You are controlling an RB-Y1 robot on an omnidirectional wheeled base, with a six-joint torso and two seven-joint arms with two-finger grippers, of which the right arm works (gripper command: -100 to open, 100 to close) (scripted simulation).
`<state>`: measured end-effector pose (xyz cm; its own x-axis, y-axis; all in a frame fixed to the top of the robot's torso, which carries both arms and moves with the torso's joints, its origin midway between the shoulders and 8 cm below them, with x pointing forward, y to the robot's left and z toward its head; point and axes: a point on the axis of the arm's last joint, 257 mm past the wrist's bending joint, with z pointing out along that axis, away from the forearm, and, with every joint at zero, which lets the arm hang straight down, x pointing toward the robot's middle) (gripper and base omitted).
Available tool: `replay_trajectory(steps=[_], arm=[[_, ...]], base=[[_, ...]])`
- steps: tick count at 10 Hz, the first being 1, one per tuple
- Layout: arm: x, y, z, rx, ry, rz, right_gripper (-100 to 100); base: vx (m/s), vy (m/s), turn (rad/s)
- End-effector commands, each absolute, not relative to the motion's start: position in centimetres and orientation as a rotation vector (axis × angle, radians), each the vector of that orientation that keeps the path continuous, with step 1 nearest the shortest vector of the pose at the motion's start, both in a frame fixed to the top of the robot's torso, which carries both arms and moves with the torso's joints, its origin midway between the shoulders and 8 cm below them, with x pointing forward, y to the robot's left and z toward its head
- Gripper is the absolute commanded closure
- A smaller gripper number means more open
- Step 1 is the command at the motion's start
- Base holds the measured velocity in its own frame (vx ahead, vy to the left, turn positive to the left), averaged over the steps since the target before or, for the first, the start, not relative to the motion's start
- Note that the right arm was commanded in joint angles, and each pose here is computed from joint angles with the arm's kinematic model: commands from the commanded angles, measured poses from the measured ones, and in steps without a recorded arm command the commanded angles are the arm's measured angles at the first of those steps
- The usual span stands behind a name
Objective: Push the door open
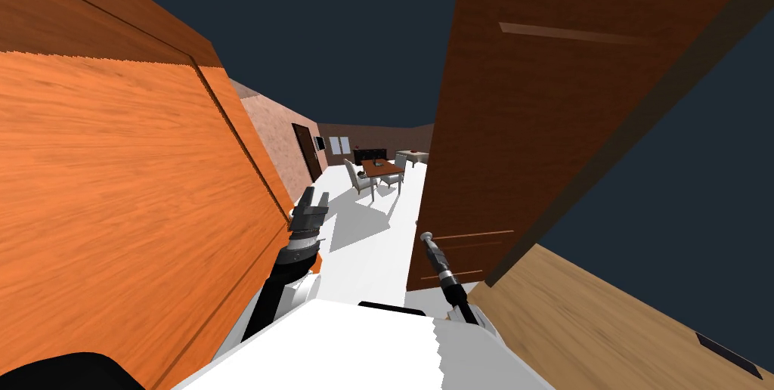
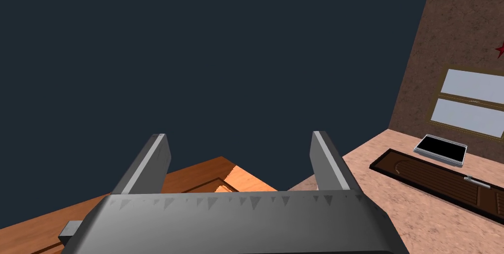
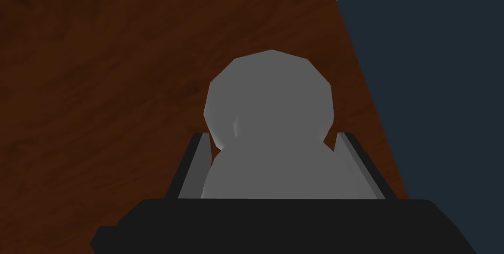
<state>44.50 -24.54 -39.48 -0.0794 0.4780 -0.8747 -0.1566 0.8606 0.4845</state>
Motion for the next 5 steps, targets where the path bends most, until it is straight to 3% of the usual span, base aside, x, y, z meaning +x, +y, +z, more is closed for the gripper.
replay_trajectory(steps=[1,5], arm=[[44.81,-24.95,-39.08,0.285,1.556,0.553,100],[45.08,-24.63,-38.99,0.395,1.54,0.658,100]], base=[[0.033,0.011,-0.013],[0.048,0.012,-0.037]])
